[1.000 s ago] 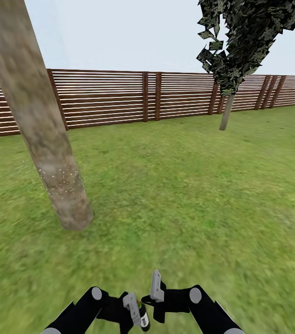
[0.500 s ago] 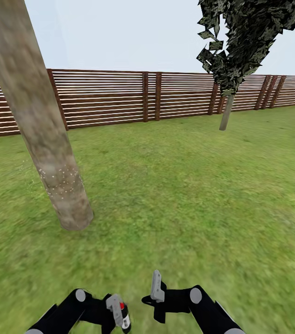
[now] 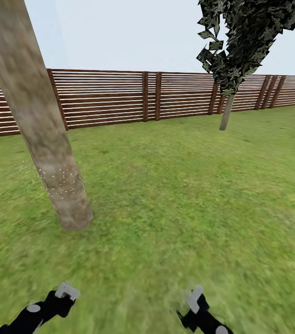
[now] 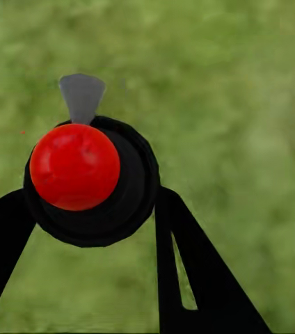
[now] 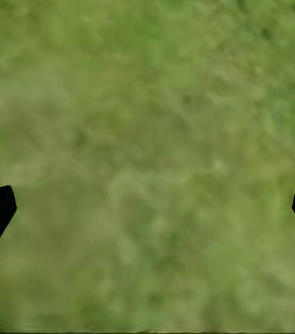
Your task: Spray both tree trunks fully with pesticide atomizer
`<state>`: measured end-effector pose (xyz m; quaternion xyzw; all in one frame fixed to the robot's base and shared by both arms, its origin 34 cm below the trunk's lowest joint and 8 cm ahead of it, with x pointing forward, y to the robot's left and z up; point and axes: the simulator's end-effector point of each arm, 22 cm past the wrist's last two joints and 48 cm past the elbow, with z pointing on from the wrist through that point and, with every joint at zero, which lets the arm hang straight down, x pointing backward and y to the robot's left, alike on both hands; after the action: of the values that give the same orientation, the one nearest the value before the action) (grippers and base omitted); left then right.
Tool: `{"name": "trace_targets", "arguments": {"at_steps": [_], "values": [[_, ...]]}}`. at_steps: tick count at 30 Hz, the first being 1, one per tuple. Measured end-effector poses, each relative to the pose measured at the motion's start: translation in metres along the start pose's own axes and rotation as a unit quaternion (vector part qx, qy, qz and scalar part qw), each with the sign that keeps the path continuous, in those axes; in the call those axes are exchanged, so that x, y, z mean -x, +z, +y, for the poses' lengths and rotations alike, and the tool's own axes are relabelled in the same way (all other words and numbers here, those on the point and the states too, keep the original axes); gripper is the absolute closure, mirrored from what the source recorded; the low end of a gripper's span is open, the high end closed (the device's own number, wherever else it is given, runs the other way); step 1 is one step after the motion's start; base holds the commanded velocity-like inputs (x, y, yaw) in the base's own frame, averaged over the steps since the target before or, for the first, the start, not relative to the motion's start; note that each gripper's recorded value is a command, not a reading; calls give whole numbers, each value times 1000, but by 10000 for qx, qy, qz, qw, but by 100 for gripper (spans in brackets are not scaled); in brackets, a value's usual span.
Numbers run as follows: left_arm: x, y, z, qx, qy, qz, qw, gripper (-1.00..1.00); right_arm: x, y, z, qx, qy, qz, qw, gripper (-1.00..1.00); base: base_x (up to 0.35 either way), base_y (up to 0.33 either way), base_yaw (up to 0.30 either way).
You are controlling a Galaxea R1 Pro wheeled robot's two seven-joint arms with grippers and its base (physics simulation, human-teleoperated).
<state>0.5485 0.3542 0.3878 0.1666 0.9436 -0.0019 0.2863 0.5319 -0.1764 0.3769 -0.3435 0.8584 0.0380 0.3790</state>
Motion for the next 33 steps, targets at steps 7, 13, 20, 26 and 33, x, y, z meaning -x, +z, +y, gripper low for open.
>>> {"name": "trace_targets", "arguments": {"at_steps": [7, 13, 20, 26, 33], "values": [[-71, -27, 46, 1747, -1715, -724, 9669, 100, -56, -45, -84, -2527, 1876, 23, 9492, -100, 0, 0, 0], [-83, -29, 42, 1737, -1724, -637, 9675, 100, -55, -44, -83, -2537, 1893, 13, 9486, -100, 0, 0, 0], [-85, -30, 43, 1751, -1718, -632, 9674, 100, -65, -47, -69, -2455, 1915, 120, 9502, -100, 0, 0, 0], [-87, -31, 47, 1798, -1759, -644, 9657, 100, -100, -61, -37, -2322, 1951, 422, 9520, -100, 0, 0, 0], [-87, -32, 46, 1800, -1771, -651, 9654, 100, -101, -62, -35, -2314, 1951, 436, 9521, -100, 0, 0, 0]]}}
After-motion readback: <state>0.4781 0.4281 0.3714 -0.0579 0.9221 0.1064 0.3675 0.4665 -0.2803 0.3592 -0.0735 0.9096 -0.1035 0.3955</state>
